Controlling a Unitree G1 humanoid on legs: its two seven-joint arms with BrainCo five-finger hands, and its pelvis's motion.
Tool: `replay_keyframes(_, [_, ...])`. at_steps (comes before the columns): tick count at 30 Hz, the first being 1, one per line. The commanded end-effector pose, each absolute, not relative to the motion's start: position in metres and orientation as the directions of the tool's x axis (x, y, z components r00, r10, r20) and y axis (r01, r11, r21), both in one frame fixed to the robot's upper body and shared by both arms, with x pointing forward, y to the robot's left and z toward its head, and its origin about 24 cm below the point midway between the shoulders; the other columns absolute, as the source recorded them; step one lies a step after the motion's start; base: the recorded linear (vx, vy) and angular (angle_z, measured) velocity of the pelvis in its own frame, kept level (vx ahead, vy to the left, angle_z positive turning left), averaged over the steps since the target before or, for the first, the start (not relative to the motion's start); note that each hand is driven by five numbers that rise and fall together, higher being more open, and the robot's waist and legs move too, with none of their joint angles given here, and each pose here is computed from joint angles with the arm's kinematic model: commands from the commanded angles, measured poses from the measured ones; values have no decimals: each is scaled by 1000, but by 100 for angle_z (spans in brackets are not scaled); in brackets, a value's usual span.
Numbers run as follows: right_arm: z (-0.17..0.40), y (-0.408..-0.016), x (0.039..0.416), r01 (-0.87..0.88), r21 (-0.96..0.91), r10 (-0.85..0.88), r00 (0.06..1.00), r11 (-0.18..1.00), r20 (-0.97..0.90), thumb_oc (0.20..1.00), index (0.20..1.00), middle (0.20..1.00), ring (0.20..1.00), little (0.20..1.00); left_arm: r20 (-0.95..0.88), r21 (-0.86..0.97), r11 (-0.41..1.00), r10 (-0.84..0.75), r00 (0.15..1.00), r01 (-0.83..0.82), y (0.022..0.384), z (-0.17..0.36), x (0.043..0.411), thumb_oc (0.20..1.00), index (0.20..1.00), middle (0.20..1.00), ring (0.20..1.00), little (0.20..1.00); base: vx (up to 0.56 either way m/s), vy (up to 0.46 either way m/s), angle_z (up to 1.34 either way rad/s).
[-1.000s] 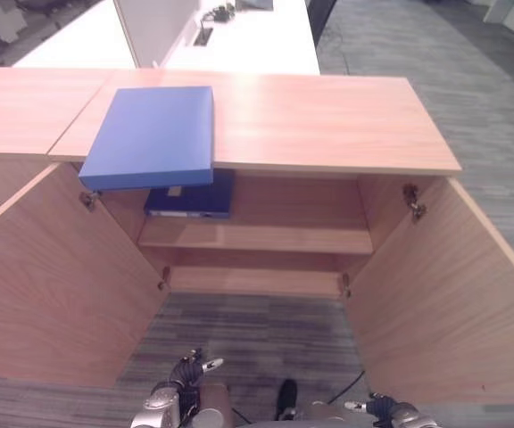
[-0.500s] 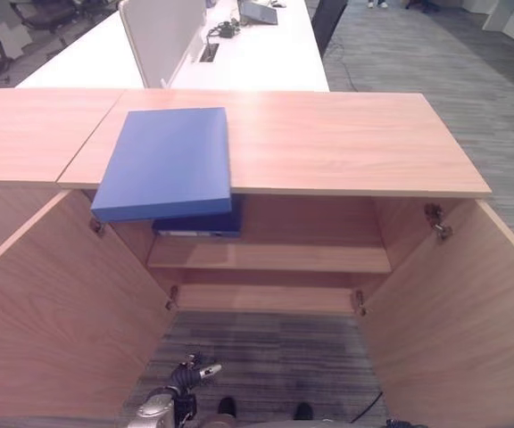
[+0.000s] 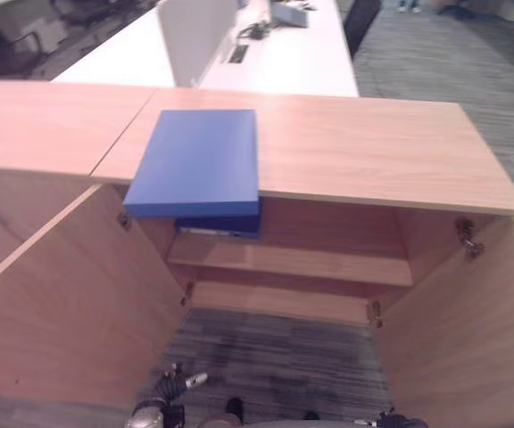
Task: Put the empty folder in the office cabinet
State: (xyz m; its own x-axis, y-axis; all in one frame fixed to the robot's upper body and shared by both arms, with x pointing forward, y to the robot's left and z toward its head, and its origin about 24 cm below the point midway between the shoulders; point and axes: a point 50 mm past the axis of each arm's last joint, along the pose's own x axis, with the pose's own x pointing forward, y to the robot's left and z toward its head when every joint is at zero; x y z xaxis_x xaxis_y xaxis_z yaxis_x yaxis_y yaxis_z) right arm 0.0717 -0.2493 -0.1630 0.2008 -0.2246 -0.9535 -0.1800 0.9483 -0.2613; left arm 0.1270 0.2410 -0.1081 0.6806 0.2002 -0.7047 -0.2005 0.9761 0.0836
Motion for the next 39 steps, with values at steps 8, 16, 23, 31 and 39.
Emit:
replay_keyframes(8, [-162,-240,90,-173,-276,-233,235,945,-944,1000,1000,1000,1000,1000,-232,223,875,476,849,-430,302,-11,157,1000,1000,1000,1000,1000,-33,-54,15])
replay_keyframes(16, [-165,-231,89,-147,-268,-228,241,952,-943,1000,1000,1000,1000,1000,240,205,765,565,789,-610,311,77,171,1000,1000,1000,1000,1000,-5,-32,15])
replay_keyframes(23, [-164,-229,94,-173,-284,-235,259,943,-937,1000,1000,1000,1000,1000,552,276,738,403,730,-616,295,143,190,1000,1000,1000,1000,1000,0,-7,3])
replay_keyframes(31, [-163,-237,90,-244,-285,-233,222,927,-947,1000,1000,1000,1000,1000,690,474,816,-111,716,-330,234,211,212,1000,1000,1000,1000,1000,37,19,-5])
replay_keyframes(39, [-164,-237,89,-279,-266,-209,219,923,-953,1000,1000,1000,1000,1000,685,604,760,-339,645,-242,202,234,222,1000,1000,1000,1000,1000,26,8,-9])
